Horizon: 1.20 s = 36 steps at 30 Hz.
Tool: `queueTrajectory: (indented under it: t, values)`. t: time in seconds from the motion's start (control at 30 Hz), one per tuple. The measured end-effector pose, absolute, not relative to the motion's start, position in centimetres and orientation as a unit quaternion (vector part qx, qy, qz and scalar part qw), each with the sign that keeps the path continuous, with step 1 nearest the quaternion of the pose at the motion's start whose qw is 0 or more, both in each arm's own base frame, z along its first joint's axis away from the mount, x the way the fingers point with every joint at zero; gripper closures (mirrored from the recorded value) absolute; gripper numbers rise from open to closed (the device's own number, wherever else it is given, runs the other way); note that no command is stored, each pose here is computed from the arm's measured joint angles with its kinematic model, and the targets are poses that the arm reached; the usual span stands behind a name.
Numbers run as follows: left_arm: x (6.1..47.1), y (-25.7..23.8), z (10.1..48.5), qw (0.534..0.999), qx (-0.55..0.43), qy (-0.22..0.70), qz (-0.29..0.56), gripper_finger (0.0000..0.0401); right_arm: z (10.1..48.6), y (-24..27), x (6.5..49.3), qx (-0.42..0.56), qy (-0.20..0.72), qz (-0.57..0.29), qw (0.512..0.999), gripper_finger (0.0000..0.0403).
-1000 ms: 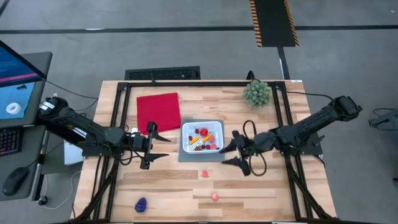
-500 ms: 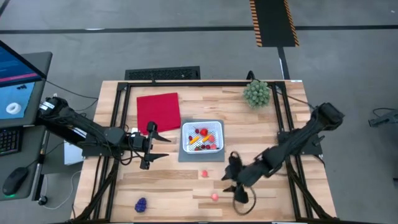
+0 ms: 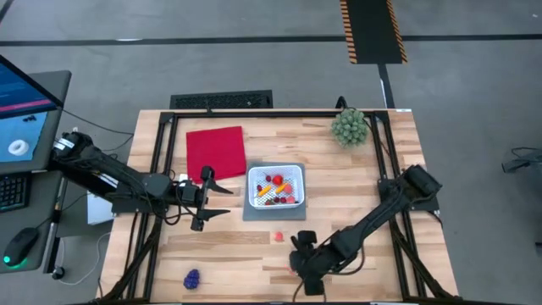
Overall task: Pick and placing Produce into tupperware
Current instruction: Put the bottom peach into the white basket
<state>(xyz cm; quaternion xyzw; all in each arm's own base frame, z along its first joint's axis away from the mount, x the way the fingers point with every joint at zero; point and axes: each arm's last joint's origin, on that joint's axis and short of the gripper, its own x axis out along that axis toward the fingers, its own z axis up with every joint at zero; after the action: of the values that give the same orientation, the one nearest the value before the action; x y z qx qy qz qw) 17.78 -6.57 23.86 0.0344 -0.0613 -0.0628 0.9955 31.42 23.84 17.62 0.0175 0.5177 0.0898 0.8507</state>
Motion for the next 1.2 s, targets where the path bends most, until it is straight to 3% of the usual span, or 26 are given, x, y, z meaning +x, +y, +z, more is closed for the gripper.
queueTrajectory:
  t: [0.37,1.0,1.2]
  values:
    - [17.8,-6.6,23.9,0.995,0.031,-0.064,-0.064,0.0163,15.9,24.0,32.9,0.003,0.533,0.064,0.843,0.0148]
    - [17.8,-6.6,23.9,0.995,0.031,-0.065,-0.064,0.0163,13.7,24.9,33.5,0.038,0.545,0.092,0.833,0.0148]
    - [17.8,-6.6,23.9,0.995,0.031,-0.064,-0.064,0.0163,13.7,24.9,33.6,0.039,0.540,0.095,0.835,0.0178]
